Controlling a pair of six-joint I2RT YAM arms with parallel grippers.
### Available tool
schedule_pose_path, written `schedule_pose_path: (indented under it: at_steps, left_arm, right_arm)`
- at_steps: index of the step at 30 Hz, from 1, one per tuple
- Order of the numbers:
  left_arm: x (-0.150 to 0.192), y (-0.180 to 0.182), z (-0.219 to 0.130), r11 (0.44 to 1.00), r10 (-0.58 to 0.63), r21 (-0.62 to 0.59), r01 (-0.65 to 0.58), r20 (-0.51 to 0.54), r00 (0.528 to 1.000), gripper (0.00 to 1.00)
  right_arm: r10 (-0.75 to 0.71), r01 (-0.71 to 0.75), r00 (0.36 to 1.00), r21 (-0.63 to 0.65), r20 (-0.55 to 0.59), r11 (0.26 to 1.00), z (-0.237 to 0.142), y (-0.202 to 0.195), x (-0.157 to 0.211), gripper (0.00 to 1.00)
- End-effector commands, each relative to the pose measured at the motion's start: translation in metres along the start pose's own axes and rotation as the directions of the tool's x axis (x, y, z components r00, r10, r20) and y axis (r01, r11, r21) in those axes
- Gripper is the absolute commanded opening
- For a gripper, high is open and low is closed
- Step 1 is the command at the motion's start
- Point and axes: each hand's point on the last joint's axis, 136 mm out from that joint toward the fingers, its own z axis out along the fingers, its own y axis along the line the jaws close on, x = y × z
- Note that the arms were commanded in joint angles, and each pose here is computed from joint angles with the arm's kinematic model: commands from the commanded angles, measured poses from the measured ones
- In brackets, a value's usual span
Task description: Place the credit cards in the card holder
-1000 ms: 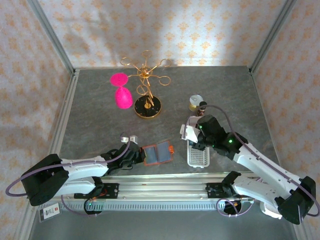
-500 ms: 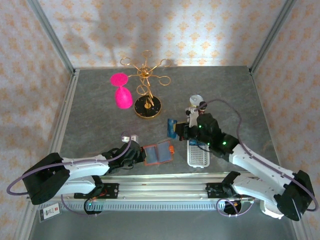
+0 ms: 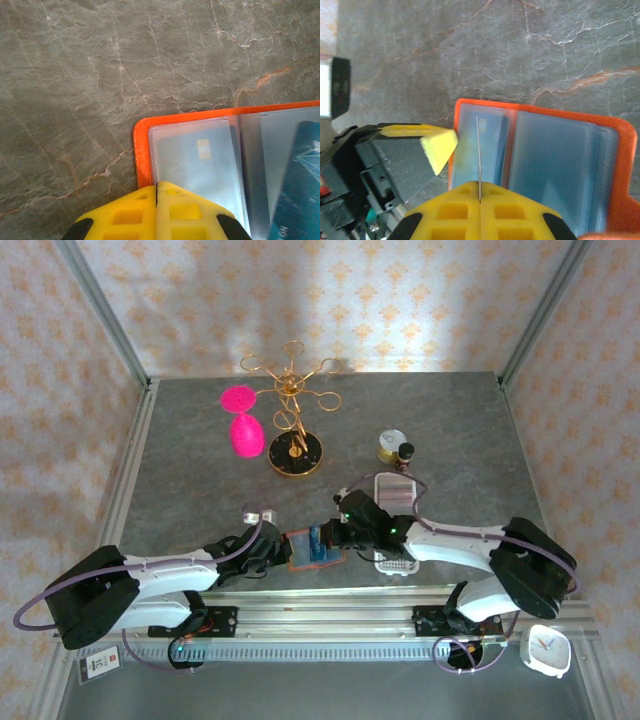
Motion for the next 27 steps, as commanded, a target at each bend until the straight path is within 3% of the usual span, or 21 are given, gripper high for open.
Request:
schedule_pose_path:
  at_steps: [1,11,27]
  left_arm:
    - [0.002,0.015,0.002,0.997,0.021,-0.071,-0.021,-0.008,1.0,0.02]
    - [0.004,0.017,0.002,0.997,0.021,-0.077,-0.022,-0.013,1.0,0.02]
    - [0.005,0.018,0.005,0.997,0.018,-0.075,-0.019,-0.018,1.0,0.02]
  right_arm:
    - [-0.02,0.02,1.0,0.02,0.017,1.0,0.004,0.003,-0.008,0.0]
    - [-0.031,0.025,0.998,0.106,0.051,0.994,0.005,-0.015,-0.012,0.0]
    - [-0.024,0.02,0.999,0.103,0.039,0.994,0.003,-0.018,-0.006,0.0]
